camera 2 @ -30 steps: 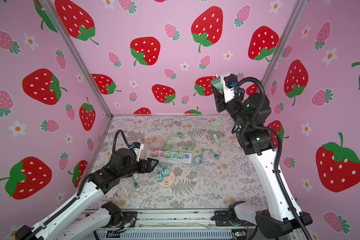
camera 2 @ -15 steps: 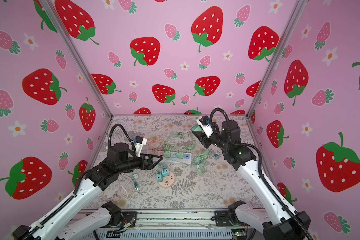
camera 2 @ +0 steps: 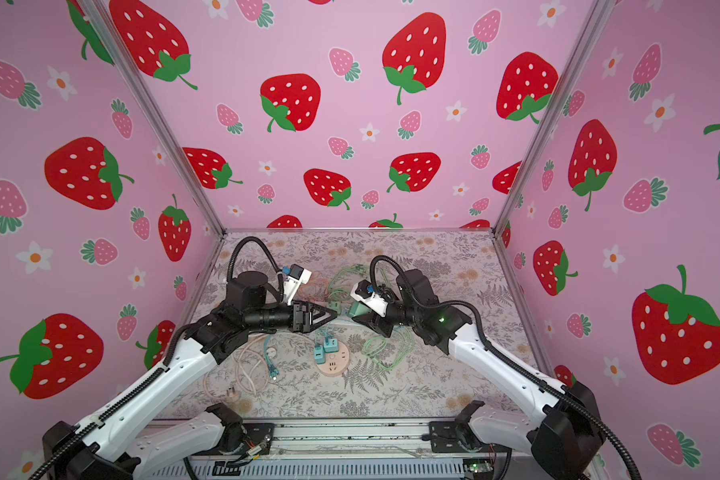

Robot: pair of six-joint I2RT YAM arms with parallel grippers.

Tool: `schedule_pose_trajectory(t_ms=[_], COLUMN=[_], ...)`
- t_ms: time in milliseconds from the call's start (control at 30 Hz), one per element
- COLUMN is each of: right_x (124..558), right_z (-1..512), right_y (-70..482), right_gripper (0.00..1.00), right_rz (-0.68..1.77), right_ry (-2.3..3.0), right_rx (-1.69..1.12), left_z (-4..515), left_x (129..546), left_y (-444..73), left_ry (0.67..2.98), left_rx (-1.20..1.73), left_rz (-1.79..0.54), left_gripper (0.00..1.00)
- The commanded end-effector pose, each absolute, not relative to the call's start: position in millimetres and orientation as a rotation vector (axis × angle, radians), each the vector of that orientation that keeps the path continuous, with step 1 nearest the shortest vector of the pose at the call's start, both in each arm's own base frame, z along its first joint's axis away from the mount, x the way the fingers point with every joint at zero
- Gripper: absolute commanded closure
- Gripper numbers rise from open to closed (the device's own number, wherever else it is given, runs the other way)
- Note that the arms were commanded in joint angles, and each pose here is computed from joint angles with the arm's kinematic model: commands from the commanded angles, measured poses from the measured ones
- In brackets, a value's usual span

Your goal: Insert the plug

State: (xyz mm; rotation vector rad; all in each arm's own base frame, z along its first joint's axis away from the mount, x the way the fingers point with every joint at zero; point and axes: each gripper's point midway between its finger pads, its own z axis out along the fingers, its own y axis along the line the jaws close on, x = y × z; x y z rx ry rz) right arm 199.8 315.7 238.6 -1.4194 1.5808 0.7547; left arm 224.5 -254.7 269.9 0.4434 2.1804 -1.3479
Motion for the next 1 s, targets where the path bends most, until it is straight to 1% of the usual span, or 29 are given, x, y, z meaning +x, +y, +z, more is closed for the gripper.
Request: schedule_pose_trajectory(t_ms=[0, 67, 267, 667, 767, 900, 967], right_x=[185.6, 181.2, 173.2, 169.2, 169.1, 169.7, 170.7], right_z=[248.3, 250.0, 257.3, 263.9, 261.8, 260.0, 259.7], right_y=[324.4, 327.8, 334.9, 345.9, 348.0, 350.0, 350.4], right_gripper=[0.76, 0.76, 0.76, 0.76, 0.75, 0.75, 0.75], right_rz=[0.771, 0.773, 0.766, 0.723, 0.713, 0.7, 0.692], right_ry=[1.471, 1.45, 1.403, 1.363, 1.367, 1.368, 1.372], right_rx=[-1.477, -1.494, -1.516, -1.542, -1.553, -1.56, -1.559], left_z=[284.8, 282.0, 279.9, 270.8, 269.8, 268.9, 268.0], left_x=[220.4, 221.2, 218.7, 210.7, 210.3, 209.5, 208.8], left_y=[-261.4, -263.5, -267.4, -273.2, -274.0, -274.6, -274.6], left_ry=[2.163, 2.179, 2.185, 2.227, 2.232, 2.236, 2.239], left_rx=[0.489, 0.487, 0.514, 0.554, 0.555, 0.558, 0.56], left_rz=[-1.426, -1.44, -1.477, -1.561, -1.572, -1.582, -1.585], left_gripper=[0.21, 0.24, 0.27, 0.41, 0.44, 0.53, 0.56])
